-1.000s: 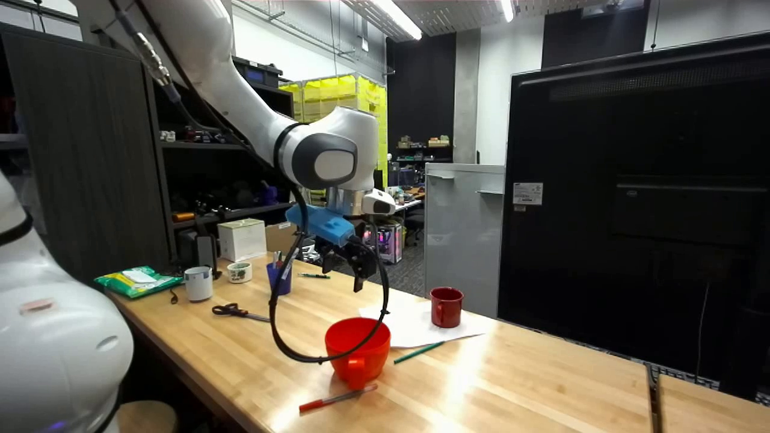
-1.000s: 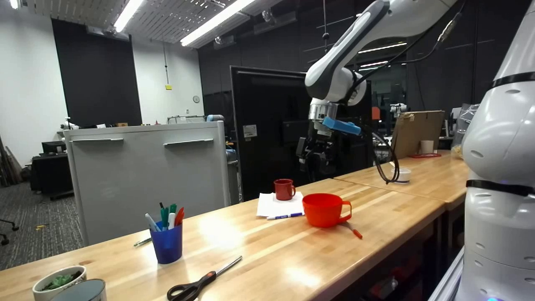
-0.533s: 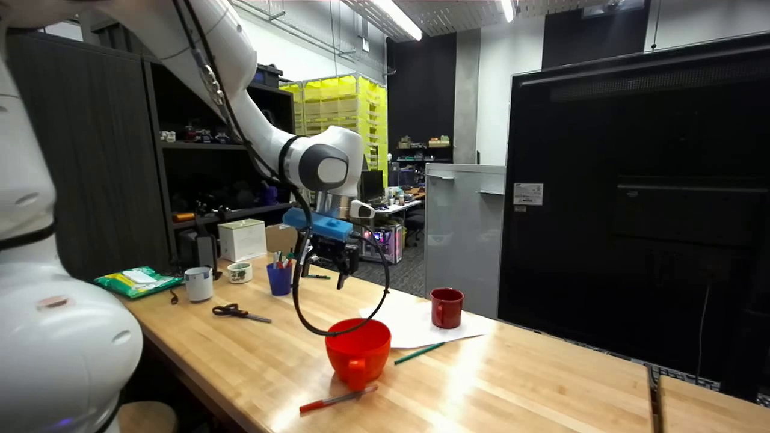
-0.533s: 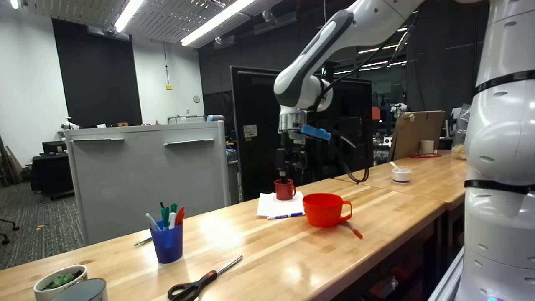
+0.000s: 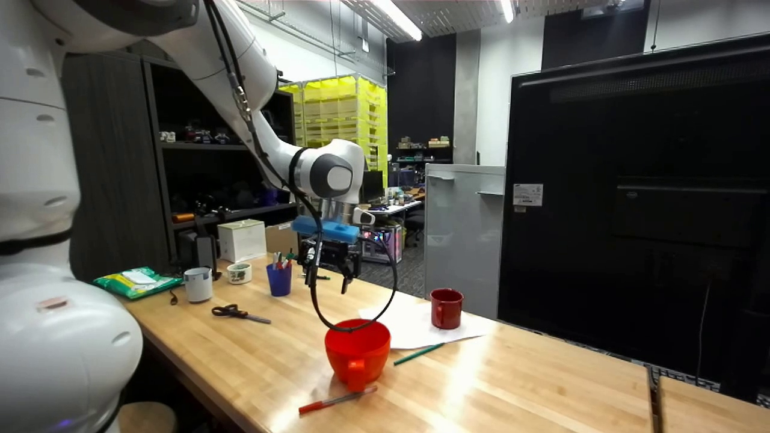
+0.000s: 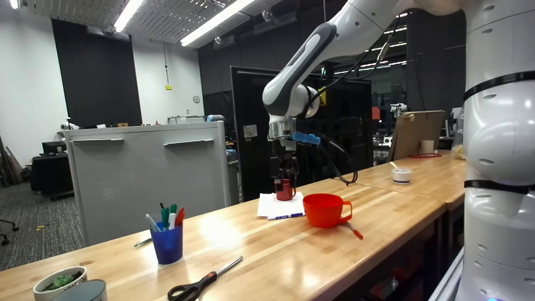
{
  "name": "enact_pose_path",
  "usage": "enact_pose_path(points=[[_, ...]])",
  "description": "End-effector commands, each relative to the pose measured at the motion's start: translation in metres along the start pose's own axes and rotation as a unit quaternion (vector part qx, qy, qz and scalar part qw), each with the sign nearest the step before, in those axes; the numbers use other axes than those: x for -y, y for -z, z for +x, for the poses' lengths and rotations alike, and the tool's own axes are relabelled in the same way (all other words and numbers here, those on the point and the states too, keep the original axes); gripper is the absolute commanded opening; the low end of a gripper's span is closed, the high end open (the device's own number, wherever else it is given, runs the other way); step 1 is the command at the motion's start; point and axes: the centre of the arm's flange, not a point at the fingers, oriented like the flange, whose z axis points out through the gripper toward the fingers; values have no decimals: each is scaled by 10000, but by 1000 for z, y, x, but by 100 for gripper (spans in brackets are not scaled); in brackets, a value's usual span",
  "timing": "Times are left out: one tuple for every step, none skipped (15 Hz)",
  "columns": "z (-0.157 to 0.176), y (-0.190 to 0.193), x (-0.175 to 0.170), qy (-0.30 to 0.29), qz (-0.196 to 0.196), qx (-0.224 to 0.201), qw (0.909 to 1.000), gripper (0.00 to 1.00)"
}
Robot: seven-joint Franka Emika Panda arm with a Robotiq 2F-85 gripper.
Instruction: Move the blue and white pen to the right side of the counter.
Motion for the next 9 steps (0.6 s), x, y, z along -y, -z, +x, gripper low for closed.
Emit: enact_pose_path(points=[[-3,-2,-5,-108,-21,-21,9999,100],[-3,-1,-3,-134,-18,-8,9999,100],[-1,-1,-1,-142,-30,11,9999,100],[8,0,9,-17,-75,63,10000,100],[12,1,15,70,-125,113,9998,100],[19,0,25,202,-208,150,9995,100],[22,1,32,326,-275,166,9990,100],[28,0,37,420,-381,203,9982,100],[32,0,40,549,-482,250,9970,100]])
